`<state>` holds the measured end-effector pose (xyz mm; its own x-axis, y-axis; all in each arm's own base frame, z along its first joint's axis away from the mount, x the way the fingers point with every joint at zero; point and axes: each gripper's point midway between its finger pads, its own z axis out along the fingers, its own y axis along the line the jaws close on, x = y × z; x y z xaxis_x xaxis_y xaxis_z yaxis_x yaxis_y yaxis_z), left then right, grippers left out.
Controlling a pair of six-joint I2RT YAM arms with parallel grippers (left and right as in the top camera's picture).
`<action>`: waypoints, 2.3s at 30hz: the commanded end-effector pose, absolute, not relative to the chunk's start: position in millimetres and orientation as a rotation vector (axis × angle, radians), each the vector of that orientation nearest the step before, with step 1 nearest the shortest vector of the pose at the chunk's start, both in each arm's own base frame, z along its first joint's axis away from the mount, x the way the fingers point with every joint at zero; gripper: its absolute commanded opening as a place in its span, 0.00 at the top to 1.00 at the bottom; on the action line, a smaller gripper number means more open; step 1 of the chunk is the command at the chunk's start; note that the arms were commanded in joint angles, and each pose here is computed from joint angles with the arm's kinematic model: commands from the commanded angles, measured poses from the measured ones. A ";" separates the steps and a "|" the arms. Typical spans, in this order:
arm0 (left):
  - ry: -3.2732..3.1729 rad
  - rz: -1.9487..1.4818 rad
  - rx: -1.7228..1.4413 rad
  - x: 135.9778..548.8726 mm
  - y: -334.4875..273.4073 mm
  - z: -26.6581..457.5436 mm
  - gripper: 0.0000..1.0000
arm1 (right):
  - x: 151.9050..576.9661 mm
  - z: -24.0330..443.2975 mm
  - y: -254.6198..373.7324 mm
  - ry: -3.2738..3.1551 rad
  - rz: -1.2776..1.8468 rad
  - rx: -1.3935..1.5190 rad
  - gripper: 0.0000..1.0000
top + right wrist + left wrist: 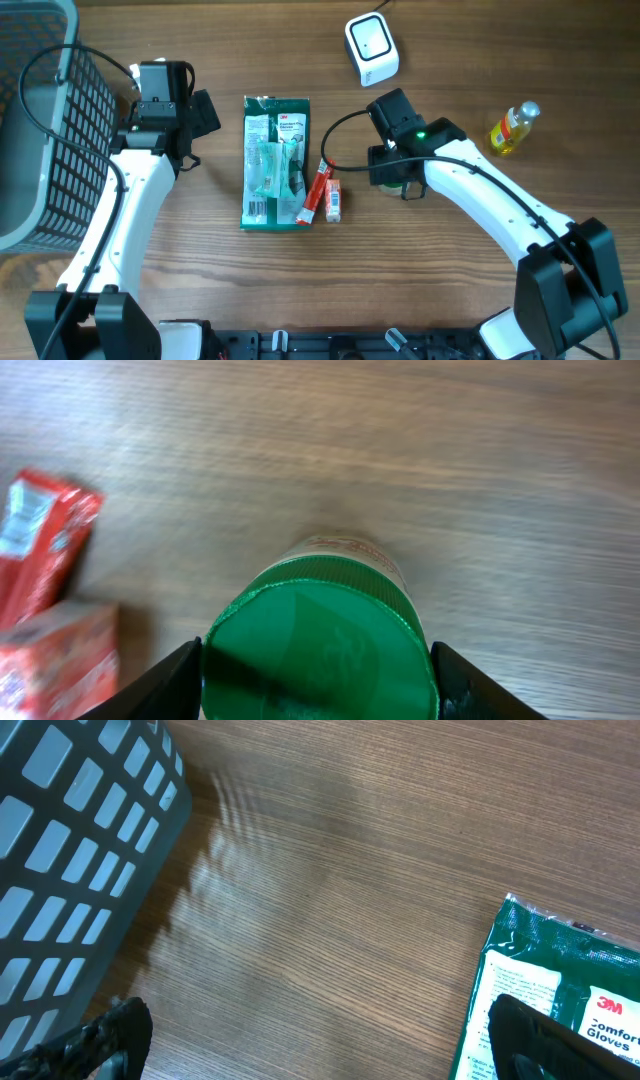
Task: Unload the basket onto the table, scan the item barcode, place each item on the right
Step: 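Close the right gripper around the green-capped jar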
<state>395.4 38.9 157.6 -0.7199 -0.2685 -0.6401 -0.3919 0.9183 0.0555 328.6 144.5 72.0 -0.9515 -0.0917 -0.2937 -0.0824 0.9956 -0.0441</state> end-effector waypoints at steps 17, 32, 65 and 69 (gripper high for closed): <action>2.402 0.259 -0.468 397.2 42.3 162.4 0.00 | 349.4 71.3 137.4 2.731 -0.038 0.297 0.04; 2.402 0.259 -0.468 397.2 42.3 162.4 0.00 | 361.0 128.7 144.9 2.807 0.087 -0.044 0.00; 2.402 0.259 -0.468 397.2 42.3 162.4 0.00 | 354.5 36.7 139.7 3.032 -0.070 -0.144 0.10; 2.402 0.259 -0.468 397.2 42.3 162.4 0.00 | 349.1 33.2 137.5 3.050 -0.080 -0.139 0.10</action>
<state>395.3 38.9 157.5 -0.7202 -0.2685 -0.6397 -0.3916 0.9184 0.0554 352.5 139.9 41.1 -0.9900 -0.0887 -0.1101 -0.0842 0.9954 -0.0454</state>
